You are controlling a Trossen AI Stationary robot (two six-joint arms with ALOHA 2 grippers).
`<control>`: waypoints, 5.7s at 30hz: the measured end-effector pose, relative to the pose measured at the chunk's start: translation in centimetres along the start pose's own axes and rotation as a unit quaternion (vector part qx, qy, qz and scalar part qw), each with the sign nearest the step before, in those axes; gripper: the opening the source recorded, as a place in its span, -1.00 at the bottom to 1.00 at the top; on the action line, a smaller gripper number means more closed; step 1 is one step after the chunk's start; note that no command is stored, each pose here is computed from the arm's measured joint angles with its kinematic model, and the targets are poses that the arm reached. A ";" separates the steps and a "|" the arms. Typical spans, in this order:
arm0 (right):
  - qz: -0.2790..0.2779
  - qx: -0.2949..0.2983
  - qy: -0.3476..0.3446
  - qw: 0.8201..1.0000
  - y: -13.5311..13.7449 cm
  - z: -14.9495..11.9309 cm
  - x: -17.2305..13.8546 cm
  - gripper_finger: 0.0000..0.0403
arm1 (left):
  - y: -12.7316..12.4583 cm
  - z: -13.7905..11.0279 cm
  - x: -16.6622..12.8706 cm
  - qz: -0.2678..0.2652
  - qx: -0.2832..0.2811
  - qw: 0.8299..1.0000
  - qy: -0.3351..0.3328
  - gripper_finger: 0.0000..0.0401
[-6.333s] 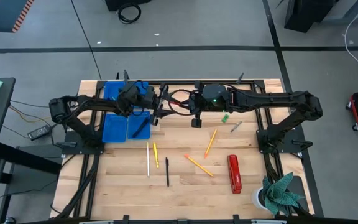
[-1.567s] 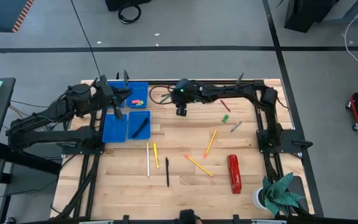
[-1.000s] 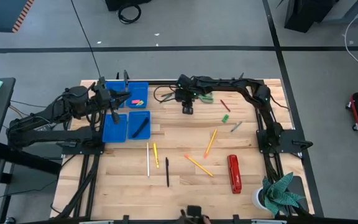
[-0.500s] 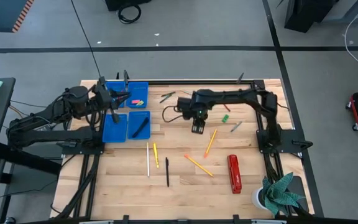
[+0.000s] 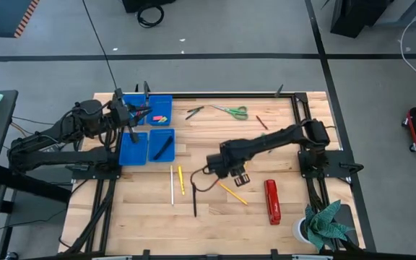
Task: Sort crayons/erasers/pens/pencils in bins
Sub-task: Put the right yellow pencil into the bottom left blue bin
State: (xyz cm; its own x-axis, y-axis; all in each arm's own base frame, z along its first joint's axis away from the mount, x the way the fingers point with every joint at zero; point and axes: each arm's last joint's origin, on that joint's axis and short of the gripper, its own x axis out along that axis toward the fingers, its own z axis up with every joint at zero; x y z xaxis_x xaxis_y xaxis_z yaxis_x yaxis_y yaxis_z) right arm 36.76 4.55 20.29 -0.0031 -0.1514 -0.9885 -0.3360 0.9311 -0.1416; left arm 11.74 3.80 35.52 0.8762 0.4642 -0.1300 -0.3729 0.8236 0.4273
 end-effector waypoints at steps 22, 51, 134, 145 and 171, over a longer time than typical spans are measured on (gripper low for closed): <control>-0.010 -0.113 0.006 0.994 6.7 -1.0 4.9 -0.42 | 0.0 0.1 0.0 0.001 -0.004 1.000 -0.003 -0.76; -0.011 -0.099 -0.013 0.995 5.5 -1.4 6.5 -0.85 | 0.0 0.1 0.1 0.002 -0.007 1.000 -0.004 -0.79; -0.116 0.020 -0.748 0.653 -11.7 -3.3 -12.3 -0.83 | -5.1 -1.6 10.3 -0.107 0.013 0.981 -0.160 -0.01; -0.120 0.017 -0.749 0.652 -11.7 -3.3 -12.3 -0.83 | -5.0 -1.4 10.2 -0.105 -0.020 0.980 -0.167 -0.29; -0.132 -0.003 -0.744 0.655 -11.7 -3.3 -12.2 -0.82 | -5.1 -1.7 10.3 -0.111 -0.078 0.980 -0.143 -0.82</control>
State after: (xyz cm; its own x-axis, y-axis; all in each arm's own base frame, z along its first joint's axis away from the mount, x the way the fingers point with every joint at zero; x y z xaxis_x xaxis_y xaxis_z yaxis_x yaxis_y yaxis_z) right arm 37.59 -5.61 34.18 0.9758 0.1886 0.1104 -0.1443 0.9355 -0.3225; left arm 22.13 4.94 30.49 0.9825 0.1760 0.0607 -0.1860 0.9441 0.2721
